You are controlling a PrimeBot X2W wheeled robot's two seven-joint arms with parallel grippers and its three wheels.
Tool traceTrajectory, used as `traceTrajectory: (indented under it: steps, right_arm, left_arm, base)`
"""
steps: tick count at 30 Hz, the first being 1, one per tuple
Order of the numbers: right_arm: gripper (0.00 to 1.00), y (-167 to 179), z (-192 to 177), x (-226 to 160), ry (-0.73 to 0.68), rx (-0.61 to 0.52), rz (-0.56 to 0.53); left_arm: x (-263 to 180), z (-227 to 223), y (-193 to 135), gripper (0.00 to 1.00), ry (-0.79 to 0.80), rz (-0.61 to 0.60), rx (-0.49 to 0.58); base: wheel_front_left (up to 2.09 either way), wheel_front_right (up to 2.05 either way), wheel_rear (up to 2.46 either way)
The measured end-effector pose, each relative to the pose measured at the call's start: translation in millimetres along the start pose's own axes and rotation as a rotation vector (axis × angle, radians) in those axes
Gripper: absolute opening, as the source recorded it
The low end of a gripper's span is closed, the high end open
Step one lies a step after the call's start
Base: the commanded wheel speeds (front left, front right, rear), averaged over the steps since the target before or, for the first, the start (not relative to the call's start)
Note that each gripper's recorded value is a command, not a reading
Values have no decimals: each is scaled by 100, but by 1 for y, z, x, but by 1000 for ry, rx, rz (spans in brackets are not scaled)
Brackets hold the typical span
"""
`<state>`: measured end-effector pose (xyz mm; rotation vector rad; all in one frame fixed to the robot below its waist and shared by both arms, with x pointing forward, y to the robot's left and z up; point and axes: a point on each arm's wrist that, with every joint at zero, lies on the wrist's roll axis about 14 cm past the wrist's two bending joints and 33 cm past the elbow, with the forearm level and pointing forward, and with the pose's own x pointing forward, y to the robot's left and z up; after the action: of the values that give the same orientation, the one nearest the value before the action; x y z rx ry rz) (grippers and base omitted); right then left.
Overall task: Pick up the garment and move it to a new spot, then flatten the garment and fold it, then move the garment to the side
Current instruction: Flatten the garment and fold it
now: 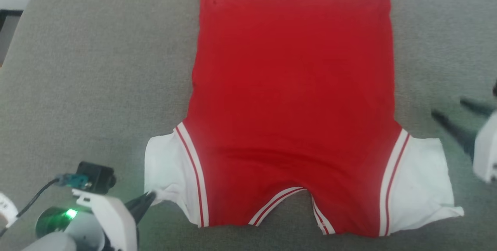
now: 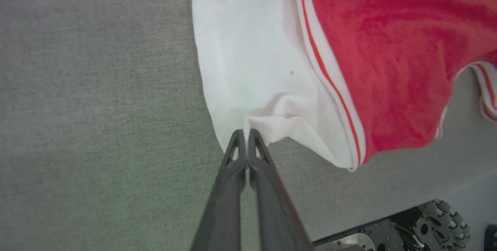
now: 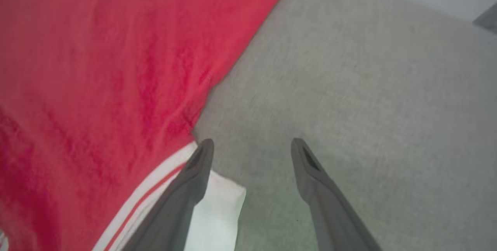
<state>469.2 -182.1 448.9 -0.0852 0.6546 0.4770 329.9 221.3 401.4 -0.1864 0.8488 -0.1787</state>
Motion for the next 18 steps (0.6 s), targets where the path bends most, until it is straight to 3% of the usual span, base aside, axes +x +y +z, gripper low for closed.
traceTrajectory:
  steps: [9, 18]
  right_arm:
    - [100, -13, 98, 71, -178, -49, -105]
    - [100, -31, 108, 151, -28, 11, -168]
  left_arm:
    - [17, 11, -7, 0, -19, -34, 10]
    - [34, 9, -5, 0, -11, -45, -14]
  base:
    - [0, 0, 0]
    - [0, 0, 0]
